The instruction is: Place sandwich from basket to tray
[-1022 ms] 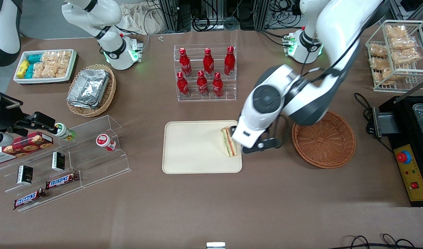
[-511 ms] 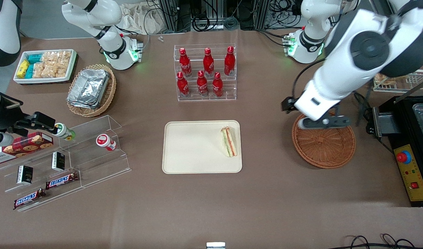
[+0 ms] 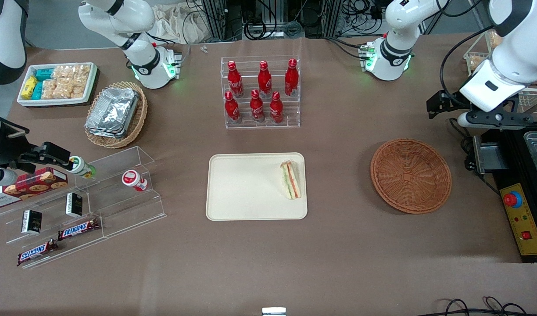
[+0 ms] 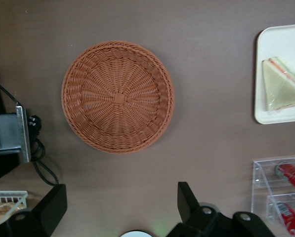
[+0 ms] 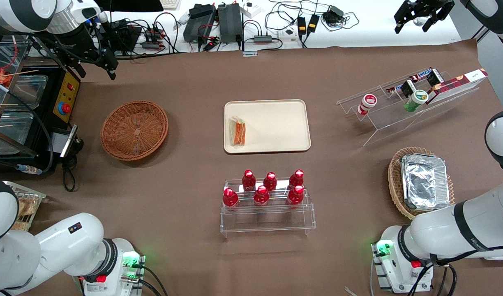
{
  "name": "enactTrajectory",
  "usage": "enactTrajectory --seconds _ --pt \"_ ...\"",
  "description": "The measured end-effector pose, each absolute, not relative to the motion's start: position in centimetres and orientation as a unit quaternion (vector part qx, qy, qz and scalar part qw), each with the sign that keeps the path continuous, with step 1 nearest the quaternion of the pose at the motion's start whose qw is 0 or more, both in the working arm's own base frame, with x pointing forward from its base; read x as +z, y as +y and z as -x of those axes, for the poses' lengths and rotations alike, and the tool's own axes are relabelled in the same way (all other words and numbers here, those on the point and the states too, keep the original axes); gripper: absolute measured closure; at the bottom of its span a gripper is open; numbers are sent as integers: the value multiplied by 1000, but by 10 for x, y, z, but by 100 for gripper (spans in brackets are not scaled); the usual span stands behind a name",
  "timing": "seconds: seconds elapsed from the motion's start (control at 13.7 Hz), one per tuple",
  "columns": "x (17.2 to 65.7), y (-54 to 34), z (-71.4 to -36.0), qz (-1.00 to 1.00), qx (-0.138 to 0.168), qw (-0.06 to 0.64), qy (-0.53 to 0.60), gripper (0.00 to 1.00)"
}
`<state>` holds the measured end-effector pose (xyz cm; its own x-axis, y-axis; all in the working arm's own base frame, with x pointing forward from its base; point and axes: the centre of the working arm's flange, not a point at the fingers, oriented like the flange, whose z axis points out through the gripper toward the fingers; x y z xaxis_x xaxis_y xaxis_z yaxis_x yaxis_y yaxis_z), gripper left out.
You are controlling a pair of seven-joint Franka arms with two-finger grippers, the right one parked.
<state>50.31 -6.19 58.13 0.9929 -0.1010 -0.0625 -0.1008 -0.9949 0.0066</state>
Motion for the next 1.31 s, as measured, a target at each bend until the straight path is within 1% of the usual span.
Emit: enactTrajectory --seconds 0.36,0.73,0.95,1.31 --pt "573 -31 -511 -999 -19 10 -50 0" --pt "569 -17 -514 -999 -21 13 -38 0" --pt "565 -10 -517 -999 -17 14 -32 0" --pt "560 11 -513 -999 -20 21 -34 0"
